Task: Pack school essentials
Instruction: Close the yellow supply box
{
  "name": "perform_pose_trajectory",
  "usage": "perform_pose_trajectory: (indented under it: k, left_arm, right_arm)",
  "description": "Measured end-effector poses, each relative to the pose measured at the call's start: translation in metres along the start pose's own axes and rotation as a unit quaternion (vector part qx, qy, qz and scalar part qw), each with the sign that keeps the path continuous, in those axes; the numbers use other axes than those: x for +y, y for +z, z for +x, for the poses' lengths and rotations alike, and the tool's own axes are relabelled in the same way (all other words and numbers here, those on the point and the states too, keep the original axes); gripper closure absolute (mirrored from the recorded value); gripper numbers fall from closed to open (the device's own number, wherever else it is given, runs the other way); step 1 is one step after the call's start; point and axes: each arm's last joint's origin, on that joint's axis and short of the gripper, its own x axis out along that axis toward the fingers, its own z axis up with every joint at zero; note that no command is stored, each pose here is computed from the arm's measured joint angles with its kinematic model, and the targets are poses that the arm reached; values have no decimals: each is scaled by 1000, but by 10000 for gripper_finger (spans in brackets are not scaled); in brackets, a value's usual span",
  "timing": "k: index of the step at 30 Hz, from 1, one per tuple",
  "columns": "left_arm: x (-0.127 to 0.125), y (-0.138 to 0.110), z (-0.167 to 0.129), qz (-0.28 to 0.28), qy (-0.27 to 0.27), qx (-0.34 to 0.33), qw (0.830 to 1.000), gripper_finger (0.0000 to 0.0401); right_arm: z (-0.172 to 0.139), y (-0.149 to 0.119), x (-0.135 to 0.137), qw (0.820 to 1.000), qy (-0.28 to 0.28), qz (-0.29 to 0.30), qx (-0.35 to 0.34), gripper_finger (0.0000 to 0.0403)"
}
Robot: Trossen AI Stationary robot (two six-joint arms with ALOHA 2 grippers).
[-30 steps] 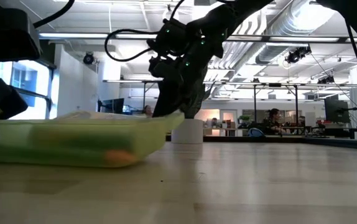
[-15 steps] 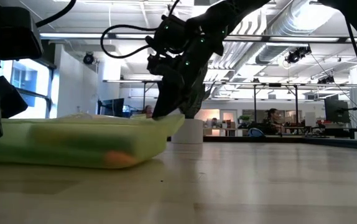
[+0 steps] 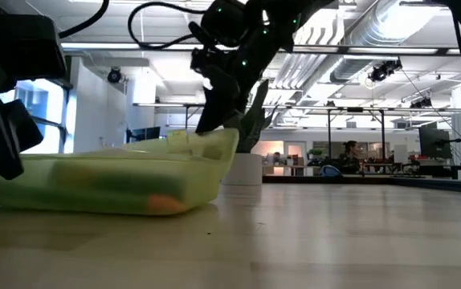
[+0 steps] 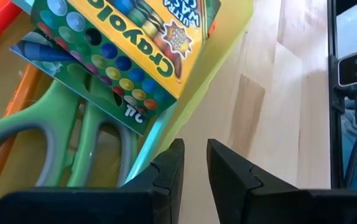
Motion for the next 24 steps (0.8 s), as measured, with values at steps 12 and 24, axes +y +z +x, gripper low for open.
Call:
perform_pose_trajectory:
  k: [12,24]
  left_arm:
    - [4,9,3,-26,5,-9,1000,339]
    - [14,19,7,-44,42,-42,997,339]
  right_arm:
    - [-3,2,18,1000,-10,-18,-3,321]
    - [-19,7,39,999,22,-38,-19,321]
